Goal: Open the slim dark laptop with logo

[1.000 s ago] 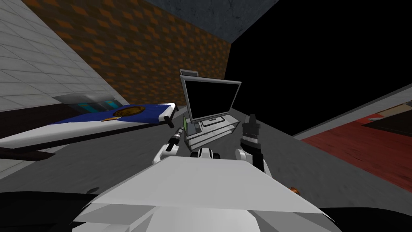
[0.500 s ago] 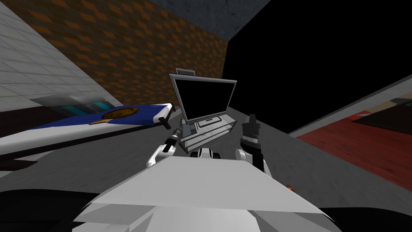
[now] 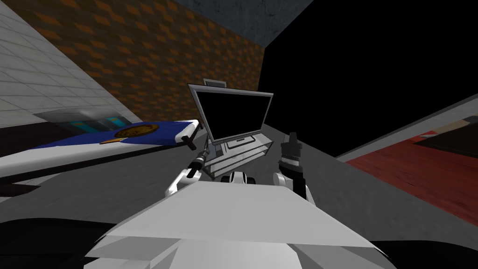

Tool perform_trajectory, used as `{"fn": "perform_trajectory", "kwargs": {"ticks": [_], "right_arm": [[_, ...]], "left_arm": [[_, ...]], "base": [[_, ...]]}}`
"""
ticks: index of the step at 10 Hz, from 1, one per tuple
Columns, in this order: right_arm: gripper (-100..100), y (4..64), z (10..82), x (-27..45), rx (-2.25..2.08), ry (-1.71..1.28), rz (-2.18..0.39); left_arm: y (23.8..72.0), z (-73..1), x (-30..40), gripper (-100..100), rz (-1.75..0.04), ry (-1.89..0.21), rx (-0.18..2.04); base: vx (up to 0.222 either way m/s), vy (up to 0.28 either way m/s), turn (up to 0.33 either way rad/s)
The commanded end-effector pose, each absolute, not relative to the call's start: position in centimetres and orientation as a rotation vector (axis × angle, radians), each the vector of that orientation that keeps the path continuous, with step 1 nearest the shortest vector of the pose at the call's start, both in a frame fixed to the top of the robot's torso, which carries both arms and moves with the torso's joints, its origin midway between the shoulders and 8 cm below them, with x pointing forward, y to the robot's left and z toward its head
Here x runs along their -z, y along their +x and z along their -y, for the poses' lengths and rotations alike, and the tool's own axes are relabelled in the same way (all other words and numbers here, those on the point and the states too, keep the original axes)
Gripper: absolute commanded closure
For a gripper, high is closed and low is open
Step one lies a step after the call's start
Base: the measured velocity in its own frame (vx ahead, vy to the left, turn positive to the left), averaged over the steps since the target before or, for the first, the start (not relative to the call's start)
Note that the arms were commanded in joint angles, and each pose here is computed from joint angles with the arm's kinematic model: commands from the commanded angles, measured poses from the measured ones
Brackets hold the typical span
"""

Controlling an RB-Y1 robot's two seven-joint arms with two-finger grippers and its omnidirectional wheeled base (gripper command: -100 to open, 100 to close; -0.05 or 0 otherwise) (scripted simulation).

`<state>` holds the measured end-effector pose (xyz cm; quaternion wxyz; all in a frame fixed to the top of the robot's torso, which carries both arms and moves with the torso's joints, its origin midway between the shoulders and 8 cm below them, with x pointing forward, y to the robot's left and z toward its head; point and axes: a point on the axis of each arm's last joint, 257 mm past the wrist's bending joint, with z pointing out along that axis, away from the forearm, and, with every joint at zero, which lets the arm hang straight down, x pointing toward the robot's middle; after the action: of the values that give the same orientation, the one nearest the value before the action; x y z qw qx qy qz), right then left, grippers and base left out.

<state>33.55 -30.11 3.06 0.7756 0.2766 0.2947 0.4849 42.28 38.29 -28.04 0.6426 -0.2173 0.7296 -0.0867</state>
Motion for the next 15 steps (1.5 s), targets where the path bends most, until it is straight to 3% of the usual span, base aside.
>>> {"fn": "perform_trajectory", "kwargs": {"ticks": [1, 4, 15], "right_arm": [[0, 33.5, 30.1, -3.1, -1.05, 0.599, -0.638], [0, 33.5, 30.1, -3.1, -1.05, 0.599, -0.638], [0, 33.5, 30.1, -3.1, -1.05, 0.598, -0.638]], "left_arm": [[41.0, -39.0, 30.1, 100, -1.727, -0.431, 0.105], [39.4, -40.6, 32.1, 100, -1.801, -0.323, -0.033], [41.7, -42.1, 35.2, 100, -1.839, -0.161, -0.205]], "base": [[0.101, -0.128, 0.015], [0.095, -0.155, 0.022], [0.017, -0.043, 0.041]]}}
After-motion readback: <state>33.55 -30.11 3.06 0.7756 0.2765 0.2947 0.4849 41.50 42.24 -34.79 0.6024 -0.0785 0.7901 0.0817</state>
